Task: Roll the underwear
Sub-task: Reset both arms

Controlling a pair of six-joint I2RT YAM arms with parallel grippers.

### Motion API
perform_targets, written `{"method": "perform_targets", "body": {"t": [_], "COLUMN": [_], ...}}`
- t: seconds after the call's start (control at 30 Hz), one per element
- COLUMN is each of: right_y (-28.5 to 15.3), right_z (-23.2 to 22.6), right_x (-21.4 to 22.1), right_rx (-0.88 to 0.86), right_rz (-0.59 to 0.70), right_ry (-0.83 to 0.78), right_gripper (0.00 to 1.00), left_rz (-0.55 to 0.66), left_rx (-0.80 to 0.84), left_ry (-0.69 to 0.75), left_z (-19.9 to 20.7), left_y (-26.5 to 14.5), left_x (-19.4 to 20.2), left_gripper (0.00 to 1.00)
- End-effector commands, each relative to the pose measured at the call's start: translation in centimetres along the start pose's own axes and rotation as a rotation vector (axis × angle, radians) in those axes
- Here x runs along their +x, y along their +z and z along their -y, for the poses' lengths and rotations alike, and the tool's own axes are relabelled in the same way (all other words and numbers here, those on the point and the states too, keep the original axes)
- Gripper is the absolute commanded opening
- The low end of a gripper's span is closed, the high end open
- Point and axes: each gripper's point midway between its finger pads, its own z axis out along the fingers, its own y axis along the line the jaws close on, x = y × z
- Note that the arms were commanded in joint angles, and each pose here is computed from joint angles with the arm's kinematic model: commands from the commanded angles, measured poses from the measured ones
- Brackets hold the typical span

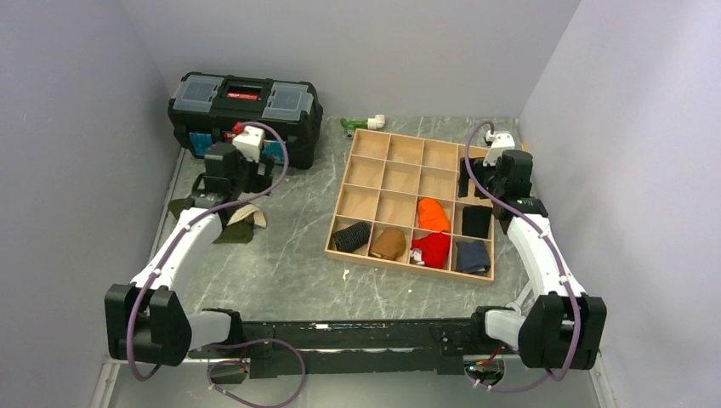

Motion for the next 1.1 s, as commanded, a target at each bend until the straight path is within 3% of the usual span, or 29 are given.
{"method": "perform_targets", "body": {"t": [0.0, 0.17, 0.37, 0.77, 1.07], "right_y": [-1.2, -2.2, -3.0, -7.8, -10.1], "right_z": [2.2, 2.9, 2.9, 2.7, 1.6], "right_x": [-2.4, -3.2, -3.8, -4.9, -2.1], "right_rx": [0.129, 0.159, 0.162, 0.18, 0.151], "right_rz": [0.126, 0.162, 0.157, 0.226, 0.264], "right_ry": [0.095, 0.103, 0.125, 0.082, 0.026], "right_gripper": [1.0, 1.0, 1.0, 1.0, 1.0], "left_rz": [0.073, 0.147, 0.181, 0.335, 0.363], "left_rx": [-0.019, -0.033, -0.065, -0.076, -0.032], "left_ry": [-0.094, -0.202, -0.224, -0.078, -0.062], "left_z": [-3.6, -7.4, -8.8, -6.9, -4.5], "left_y": [-1.4, -3.5, -6.2, -13.8, -14.8], "left_x": [-2.4, -2.5, -2.3, -4.7, -1.8], "left_gripper": [0.99, 1.0, 1.0, 0.99, 0.99]}}
